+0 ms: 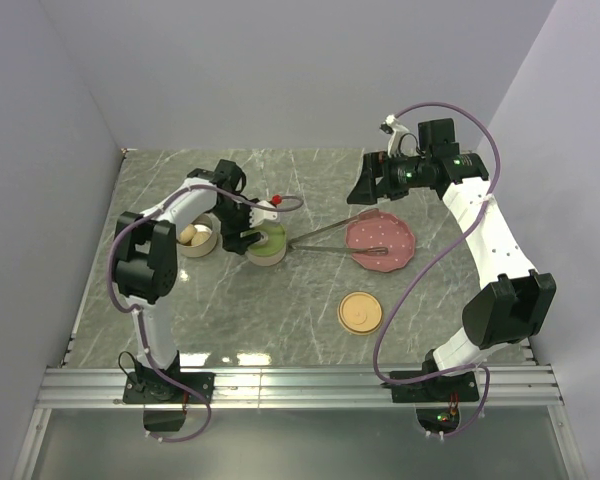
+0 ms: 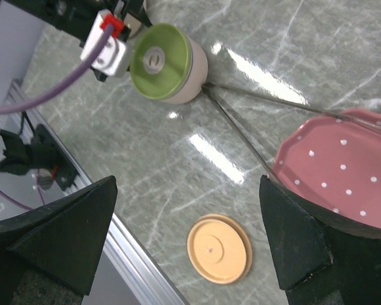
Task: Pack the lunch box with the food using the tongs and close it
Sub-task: Move the lunch box, then pick up the lid of the lunch box with the right arm, then pass the lid of the lunch box from the right arm to the left
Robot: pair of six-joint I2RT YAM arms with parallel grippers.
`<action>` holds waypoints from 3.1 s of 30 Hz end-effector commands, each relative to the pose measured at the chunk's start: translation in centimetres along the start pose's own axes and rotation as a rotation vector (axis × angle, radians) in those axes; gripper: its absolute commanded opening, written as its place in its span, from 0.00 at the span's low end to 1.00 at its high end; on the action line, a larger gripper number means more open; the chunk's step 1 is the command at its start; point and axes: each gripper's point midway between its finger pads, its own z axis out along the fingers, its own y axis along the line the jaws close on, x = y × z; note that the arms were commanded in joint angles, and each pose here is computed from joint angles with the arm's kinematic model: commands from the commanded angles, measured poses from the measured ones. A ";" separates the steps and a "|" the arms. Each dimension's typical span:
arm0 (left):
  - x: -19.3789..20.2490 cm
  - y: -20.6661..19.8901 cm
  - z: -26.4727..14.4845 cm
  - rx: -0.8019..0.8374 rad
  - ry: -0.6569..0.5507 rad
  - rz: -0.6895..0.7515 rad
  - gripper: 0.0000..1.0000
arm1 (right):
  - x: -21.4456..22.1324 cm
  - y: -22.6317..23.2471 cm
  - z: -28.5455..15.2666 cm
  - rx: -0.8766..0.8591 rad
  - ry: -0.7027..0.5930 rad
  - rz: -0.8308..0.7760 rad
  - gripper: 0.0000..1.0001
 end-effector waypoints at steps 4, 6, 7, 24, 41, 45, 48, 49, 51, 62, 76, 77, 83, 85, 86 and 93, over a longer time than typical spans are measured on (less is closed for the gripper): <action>-2.1 1.1 -1.7 -0.052 -0.068 -0.035 0.75 | 2.6 -0.8 -2.3 0.047 0.093 -0.156 0.97; -2.1 1.3 -3.8 -0.085 -0.112 -0.065 0.75 | 4.9 -1.1 -3.3 0.073 0.161 -0.185 0.96; -2.1 1.4 -4.7 -0.098 -0.129 -0.078 0.75 | 5.7 -1.4 -3.6 0.077 0.188 -0.240 0.96; -11.0 -4.6 -18.3 -0.270 -0.770 -0.368 0.74 | 20.4 -4.3 0.1 0.261 0.588 -0.351 0.46; -9.1 -7.4 -17.7 -0.349 -0.773 -0.390 0.74 | 24.4 -6.3 5.9 0.289 0.690 -0.369 0.44; -8.8 -7.4 -17.4 -0.350 -0.775 -0.401 0.75 | 25.0 -6.8 6.5 0.295 0.702 -0.381 0.44; -8.8 -7.4 -17.7 -0.352 -0.782 -0.406 0.75 | 25.5 -7.4 6.9 0.303 0.718 -0.383 0.44; -8.9 -7.4 -17.8 -0.351 -0.789 -0.407 0.75 | 25.7 -7.4 7.0 0.304 0.722 -0.382 0.44; -8.9 -7.6 -17.9 -0.344 -0.798 -0.415 0.75 | 25.8 -7.7 7.3 0.307 0.723 -0.385 0.44; -9.6 -7.5 -19.0 -0.336 -0.838 -0.450 0.74 | 26.9 -8.1 7.7 0.296 0.739 -0.394 0.04; -14.1 -11.2 -23.9 0.046 -1.135 -0.617 0.72 | 12.4 2.3 7.9 0.016 0.343 -0.331 0.00; -13.9 -11.7 -23.2 0.078 -1.145 -0.648 0.72 | 10.3 3.5 7.6 -0.018 0.293 -0.335 0.00; -15.1 -13.2 -24.3 0.220 -1.242 -0.716 0.68 | 3.1 8.5 6.3 -0.176 0.111 -0.301 0.00; -15.4 -13.5 -24.3 0.323 -1.263 -0.823 0.65 | 1.5 9.3 6.5 -0.205 0.071 -0.272 0.00; -15.9 -14.4 -25.0 0.313 -1.318 -0.732 0.64 | 0.6 9.8 6.4 -0.223 0.052 -0.266 0.00; -17.1 -14.3 -26.5 0.437 -1.447 -0.837 0.63 | -0.3 11.9 7.0 -0.341 0.021 -0.183 0.00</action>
